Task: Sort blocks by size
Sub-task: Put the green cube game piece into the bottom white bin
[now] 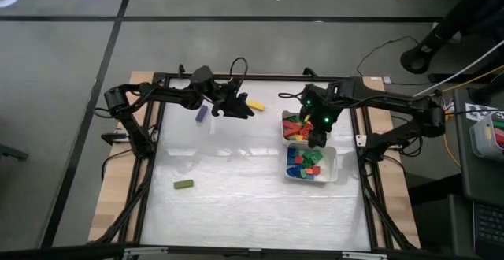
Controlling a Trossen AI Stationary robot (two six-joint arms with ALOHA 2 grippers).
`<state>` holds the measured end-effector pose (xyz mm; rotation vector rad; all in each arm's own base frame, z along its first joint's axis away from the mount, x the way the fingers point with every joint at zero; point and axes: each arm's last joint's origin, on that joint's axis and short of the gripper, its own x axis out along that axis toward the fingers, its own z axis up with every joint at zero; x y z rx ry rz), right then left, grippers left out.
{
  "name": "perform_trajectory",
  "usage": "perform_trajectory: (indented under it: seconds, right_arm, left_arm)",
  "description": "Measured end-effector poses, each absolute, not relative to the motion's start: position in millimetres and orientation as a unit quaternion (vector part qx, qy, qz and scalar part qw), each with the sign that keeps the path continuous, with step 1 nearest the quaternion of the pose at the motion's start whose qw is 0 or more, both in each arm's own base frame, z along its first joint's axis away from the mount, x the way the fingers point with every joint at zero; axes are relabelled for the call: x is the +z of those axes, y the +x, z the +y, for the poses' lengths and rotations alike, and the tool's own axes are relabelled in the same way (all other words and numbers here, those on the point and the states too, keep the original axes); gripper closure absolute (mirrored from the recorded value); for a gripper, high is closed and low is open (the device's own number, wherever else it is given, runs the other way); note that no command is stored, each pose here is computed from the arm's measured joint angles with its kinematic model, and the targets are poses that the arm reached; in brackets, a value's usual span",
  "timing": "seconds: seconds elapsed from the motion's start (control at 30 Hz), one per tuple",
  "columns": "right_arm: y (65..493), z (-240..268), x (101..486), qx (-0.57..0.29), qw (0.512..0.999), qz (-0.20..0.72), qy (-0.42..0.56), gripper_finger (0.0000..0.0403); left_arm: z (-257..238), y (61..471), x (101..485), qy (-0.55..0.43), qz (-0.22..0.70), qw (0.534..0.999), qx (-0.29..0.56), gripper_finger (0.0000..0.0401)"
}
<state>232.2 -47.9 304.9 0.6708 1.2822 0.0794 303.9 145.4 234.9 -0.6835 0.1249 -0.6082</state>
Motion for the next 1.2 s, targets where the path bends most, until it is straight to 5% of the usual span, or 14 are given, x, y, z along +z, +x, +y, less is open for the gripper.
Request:
perform_trajectory:
  seconds: [0.3, 1.0, 1.2]
  right_arm:
    - [234.9, -26.0, 293.0, 0.05, 0.73, 0.611, 0.302, 0.0244]
    - [235.2, -15.4, 281.0, -0.067, 0.725, 0.63, 0.27, 0.0244]
    - [235.1, -15.0, 281.1, -0.082, 0.713, 0.629, 0.299, 0.0212]
  left_arm:
    - [145.5, 304.0, 234.7, -0.329, 0.06, 0.896, -0.292, 0.0219]
    - [148.5, 302.6, 235.3, -0.23, 0.025, 0.928, -0.292, 0.022]
    - [169.7, 290.4, 236.9, -0.21, 0.011, 0.943, -0.258, 0.022]
